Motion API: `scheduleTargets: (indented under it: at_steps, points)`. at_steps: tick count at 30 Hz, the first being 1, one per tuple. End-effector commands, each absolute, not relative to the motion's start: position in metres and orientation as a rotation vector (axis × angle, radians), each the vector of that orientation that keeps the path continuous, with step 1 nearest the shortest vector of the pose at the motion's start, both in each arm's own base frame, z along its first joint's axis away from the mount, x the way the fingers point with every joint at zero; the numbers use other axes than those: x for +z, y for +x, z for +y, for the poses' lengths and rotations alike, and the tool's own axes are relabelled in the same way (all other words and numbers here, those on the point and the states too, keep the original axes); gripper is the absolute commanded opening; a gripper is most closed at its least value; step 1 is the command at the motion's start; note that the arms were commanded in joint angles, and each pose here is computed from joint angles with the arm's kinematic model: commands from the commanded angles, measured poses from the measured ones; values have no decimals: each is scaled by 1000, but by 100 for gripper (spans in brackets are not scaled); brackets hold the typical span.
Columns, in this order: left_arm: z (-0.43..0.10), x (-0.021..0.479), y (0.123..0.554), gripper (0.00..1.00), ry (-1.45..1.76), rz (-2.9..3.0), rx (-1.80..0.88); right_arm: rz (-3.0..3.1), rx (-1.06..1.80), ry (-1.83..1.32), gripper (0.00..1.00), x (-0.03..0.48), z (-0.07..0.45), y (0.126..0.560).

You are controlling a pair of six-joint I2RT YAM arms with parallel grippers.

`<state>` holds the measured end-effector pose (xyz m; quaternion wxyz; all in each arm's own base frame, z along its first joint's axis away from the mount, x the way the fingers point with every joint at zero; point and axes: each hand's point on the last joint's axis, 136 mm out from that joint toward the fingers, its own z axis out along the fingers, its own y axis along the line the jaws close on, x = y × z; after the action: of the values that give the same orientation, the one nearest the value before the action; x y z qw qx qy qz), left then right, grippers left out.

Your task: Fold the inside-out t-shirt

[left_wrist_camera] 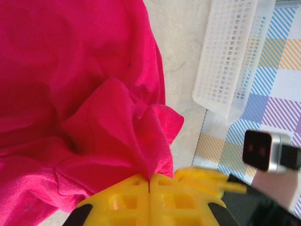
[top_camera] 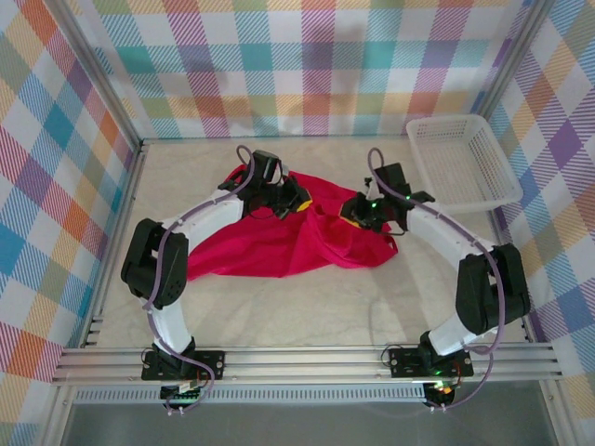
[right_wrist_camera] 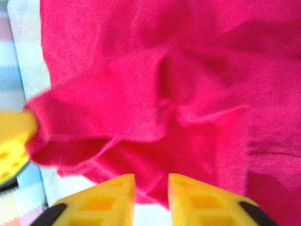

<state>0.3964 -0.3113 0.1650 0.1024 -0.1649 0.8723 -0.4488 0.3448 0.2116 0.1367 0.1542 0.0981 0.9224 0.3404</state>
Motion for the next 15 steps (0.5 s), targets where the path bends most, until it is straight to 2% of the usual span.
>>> scheduleTargets:
  at_steps: [1, 7, 11, 15]
  points:
    - [-307, 171, 400, 0, -505, 2565, -1323, 2638, 988, 240, 32, 120, 227, 347]
    - [-294, 189, 400, 0, -509, 2529, -1325, 2639, 856, 317, 44, 89, 230, 396]
    - [-284, 189, 396, 0, -524, 2527, -1308, 2586, 823, 353, 45, 107, 236, 433]
    - [-282, 178, 390, 0, -541, 2546, -1309, 2560, 855, 405, 50, 129, 243, 445]
